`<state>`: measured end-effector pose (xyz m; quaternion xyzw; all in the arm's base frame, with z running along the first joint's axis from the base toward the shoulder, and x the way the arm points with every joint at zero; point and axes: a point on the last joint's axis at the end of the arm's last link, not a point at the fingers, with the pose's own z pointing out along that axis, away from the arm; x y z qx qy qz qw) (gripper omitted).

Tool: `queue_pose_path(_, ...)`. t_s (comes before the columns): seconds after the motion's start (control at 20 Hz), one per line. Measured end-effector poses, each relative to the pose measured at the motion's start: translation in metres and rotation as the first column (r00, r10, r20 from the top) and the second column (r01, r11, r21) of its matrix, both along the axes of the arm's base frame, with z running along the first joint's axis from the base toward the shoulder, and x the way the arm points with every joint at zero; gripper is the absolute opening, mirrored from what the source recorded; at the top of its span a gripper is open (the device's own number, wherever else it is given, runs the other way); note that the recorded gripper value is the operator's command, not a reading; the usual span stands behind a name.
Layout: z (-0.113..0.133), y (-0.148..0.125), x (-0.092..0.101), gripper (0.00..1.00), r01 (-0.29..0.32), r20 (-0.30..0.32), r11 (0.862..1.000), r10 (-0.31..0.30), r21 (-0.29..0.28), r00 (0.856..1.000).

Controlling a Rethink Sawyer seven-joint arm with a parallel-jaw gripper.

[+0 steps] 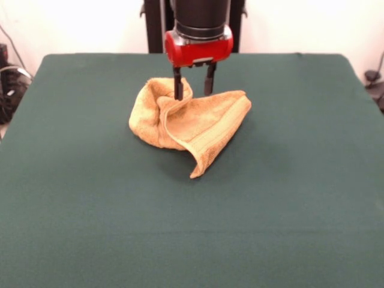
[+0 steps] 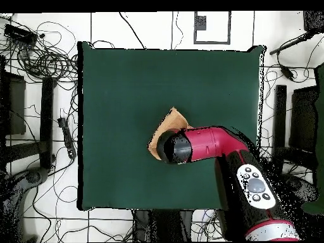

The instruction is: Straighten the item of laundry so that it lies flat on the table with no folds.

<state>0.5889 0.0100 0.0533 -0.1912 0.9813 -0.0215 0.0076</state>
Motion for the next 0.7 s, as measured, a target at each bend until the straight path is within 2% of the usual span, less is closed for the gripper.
queue_pose_path(0.45, -0.0005, 0.0002, 0.0036, 1.0, 0.012, 0.022, 1.0, -0.013, 0.012, 1.0)
queue_pose_path(0.7, -0.0069, 0.0018, 0.0008, 1.0, 0.013, 0.014, 1.0, -0.013, 0.019, 1.0)
